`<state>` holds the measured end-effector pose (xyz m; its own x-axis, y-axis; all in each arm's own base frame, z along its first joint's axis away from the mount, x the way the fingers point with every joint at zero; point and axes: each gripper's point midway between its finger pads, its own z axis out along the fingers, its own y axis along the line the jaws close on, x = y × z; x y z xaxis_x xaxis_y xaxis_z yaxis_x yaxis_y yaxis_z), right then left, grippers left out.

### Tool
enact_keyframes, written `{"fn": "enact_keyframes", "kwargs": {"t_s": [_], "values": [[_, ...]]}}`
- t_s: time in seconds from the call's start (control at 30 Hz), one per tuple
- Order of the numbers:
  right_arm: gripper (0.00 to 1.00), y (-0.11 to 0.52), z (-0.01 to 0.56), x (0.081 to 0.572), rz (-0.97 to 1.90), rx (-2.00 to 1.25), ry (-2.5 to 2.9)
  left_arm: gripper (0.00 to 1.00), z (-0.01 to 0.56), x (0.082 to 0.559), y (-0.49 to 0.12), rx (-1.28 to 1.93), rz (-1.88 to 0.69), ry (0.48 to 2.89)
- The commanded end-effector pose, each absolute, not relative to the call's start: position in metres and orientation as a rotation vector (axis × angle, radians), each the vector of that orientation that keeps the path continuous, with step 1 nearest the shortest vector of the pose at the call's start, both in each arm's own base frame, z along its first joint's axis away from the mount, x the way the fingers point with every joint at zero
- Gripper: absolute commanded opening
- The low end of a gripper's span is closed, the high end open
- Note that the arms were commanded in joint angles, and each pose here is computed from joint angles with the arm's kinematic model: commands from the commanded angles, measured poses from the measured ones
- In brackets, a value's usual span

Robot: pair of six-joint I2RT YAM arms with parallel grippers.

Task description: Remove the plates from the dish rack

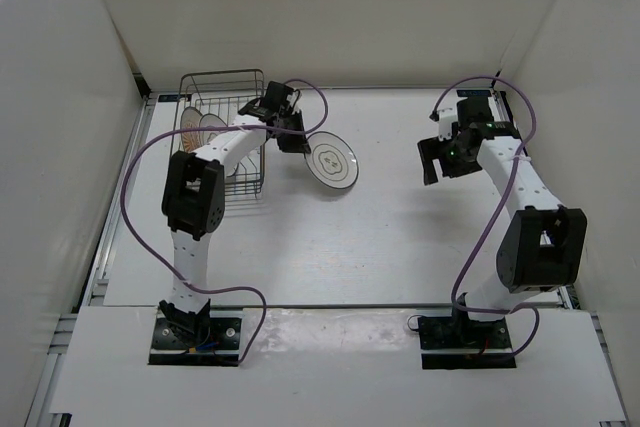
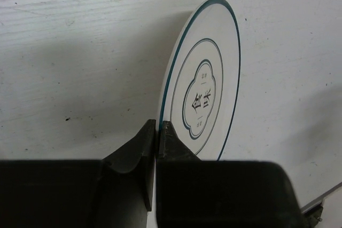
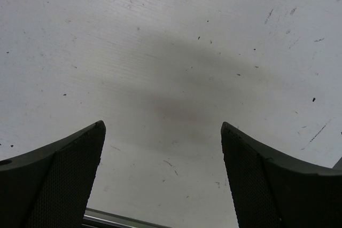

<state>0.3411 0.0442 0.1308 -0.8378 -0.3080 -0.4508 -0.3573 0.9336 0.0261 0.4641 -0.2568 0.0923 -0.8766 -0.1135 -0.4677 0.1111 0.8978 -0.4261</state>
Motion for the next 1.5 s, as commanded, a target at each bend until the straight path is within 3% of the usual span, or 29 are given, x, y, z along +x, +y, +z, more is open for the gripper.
{"fn": "enact_keyframes", "kwargs": {"t_s": [0.0, 0.17, 0.2, 0.23, 0.3, 0.5, 0.63, 0.83, 0.93, 0.97, 1.0, 1.07, 1.1, 1.13, 1.2, 1.33, 1.47], "values": [[0.90, 0.042, 0.141, 0.353, 0.169, -0.475, 2.583, 0.09, 0.103, 0.463, -0.263, -0.009, -0.647, 2.549], [0.90, 0.039, 0.135, 0.355, 0.203, -0.460, 2.591, 0.18, 0.093, 0.457, -0.259, -0.008, -0.618, 2.609], [0.90, 0.039, 0.133, 0.355, 0.209, -0.451, 2.598, 0.28, 0.095, 0.456, -0.260, -0.008, -0.620, 2.613], [0.90, 0.038, 0.132, 0.356, 0.212, -0.446, 2.600, 0.46, 0.090, 0.455, -0.257, -0.025, -0.614, 2.633], [0.90, 0.041, 0.132, 0.356, 0.241, -0.438, 2.601, 1.00, 0.089, 0.450, -0.249, -0.052, -0.609, 2.677], [0.90, 0.047, 0.132, 0.356, 0.331, -0.417, 2.613, 1.00, 0.095, 0.442, -0.230, -0.072, -0.500, 2.692], [0.90, 0.052, 0.134, 0.353, 0.379, -0.417, 2.641, 1.00, 0.133, 0.454, -0.224, -0.053, -0.429, 2.621], [0.90, 0.053, 0.135, 0.358, 0.398, -0.386, 2.658, 1.00, 0.240, 0.482, -0.219, 0.108, -0.354, 2.298], [0.90, 0.054, 0.141, 0.367, 0.396, -0.373, 2.634, 1.00, 0.274, 0.483, -0.214, 0.184, -0.318, 2.156], [0.90, 0.055, 0.144, 0.369, 0.402, -0.374, 2.633, 1.00, 0.309, 0.475, -0.211, 0.221, -0.332, 2.064], [0.90, 0.057, 0.145, 0.370, 0.418, -0.384, 2.633, 1.00, 0.298, 0.479, -0.212, 0.263, -0.320, 2.024], [0.90, 0.063, 0.153, 0.369, 0.478, -0.409, 2.654, 1.00, 0.338, 0.463, -0.191, 0.144, -0.352, 1.933], [0.90, 0.071, 0.162, 0.371, 0.540, -0.448, 2.627, 1.00, 0.308, 0.464, -0.183, 0.109, -0.355, 1.953], [0.90, 0.069, 0.167, 0.372, 0.609, -0.442, 2.610, 1.00, 0.319, 0.465, -0.184, 0.105, -0.437, 1.903], [0.90, 0.074, 0.166, 0.366, 0.693, -0.436, 2.644, 1.00, 0.331, 0.469, -0.131, -0.083, -0.433, 1.904], [0.90, 0.077, 0.165, 0.362, 0.725, -0.433, 2.640, 1.00, 0.313, 0.457, -0.053, -0.142, -0.056, 2.063], [0.90, 0.076, 0.160, 0.362, 0.716, -0.432, 2.652, 1.00, 0.298, 0.452, -0.031, -0.198, -0.017, 2.110]]}}
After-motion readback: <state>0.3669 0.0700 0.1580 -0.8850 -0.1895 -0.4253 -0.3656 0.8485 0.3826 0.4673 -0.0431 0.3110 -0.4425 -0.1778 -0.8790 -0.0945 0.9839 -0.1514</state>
